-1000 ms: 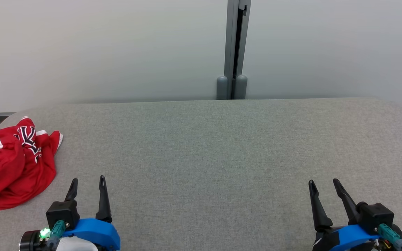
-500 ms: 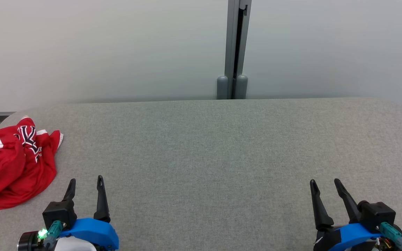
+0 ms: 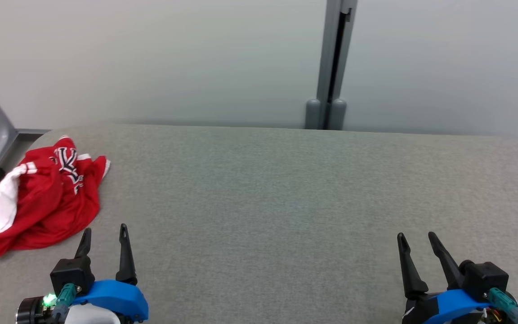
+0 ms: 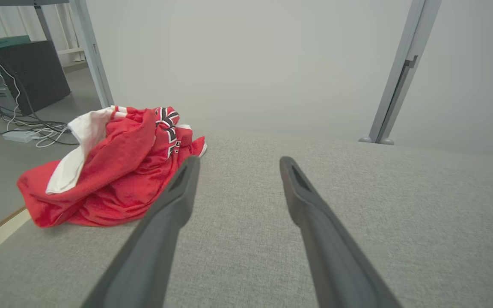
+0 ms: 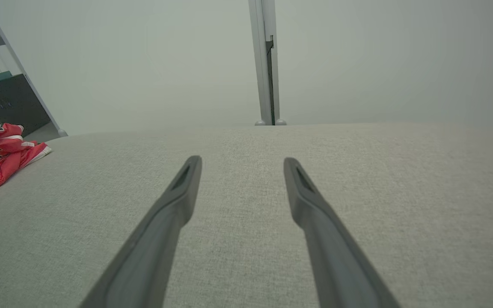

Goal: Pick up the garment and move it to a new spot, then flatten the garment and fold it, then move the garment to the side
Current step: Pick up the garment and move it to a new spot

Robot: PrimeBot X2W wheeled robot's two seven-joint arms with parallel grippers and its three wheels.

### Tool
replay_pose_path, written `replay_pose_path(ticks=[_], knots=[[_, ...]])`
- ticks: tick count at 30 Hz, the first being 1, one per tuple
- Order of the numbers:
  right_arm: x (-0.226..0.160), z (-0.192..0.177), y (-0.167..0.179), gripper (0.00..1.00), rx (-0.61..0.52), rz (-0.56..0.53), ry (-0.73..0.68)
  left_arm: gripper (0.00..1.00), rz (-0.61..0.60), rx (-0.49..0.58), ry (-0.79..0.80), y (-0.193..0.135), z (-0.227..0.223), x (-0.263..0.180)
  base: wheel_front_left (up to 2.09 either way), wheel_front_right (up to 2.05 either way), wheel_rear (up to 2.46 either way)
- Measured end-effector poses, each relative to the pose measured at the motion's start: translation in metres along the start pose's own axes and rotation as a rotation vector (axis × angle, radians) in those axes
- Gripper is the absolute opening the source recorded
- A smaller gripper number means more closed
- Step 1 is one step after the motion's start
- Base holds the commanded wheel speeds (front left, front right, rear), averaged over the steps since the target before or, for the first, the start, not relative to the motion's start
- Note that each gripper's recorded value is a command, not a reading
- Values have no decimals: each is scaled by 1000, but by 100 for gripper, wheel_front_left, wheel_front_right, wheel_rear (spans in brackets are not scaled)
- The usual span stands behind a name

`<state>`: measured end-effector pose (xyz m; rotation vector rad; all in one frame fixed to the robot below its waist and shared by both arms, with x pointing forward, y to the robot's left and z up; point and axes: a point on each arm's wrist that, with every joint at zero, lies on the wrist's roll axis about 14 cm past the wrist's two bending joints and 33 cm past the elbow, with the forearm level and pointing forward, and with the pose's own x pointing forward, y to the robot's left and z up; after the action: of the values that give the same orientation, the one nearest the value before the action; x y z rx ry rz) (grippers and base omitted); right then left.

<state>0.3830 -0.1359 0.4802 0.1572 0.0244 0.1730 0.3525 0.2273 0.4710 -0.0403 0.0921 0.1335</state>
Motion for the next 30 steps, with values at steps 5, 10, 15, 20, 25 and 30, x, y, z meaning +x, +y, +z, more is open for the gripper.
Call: replay_pose_path(ticks=[5, 10, 15, 20, 25, 30], knots=[[9, -5, 23, 100, 4, 68, 15, 100, 71, 2, -13, 24, 3, -11, 0, 0, 0], [19, -8, 47, 100, 8, 139, 26, 100, 143, 1, -27, 50, 6, -24, 0, 0, 0], [28, -12, 70, 100, 13, 204, 37, 100, 220, 4, -37, 75, 8, -41, 0, 0, 0], [36, -18, 94, 100, 14, 272, 55, 100, 306, 10, -50, 101, 11, -59, 0, 0, 0], [43, -24, 115, 100, 15, 331, 70, 100, 381, 15, -51, 124, 11, -78, 0, 0, 0], [48, -29, 133, 100, 17, 381, 84, 100, 443, 13, -52, 140, 10, -94, 0, 0, 0]])
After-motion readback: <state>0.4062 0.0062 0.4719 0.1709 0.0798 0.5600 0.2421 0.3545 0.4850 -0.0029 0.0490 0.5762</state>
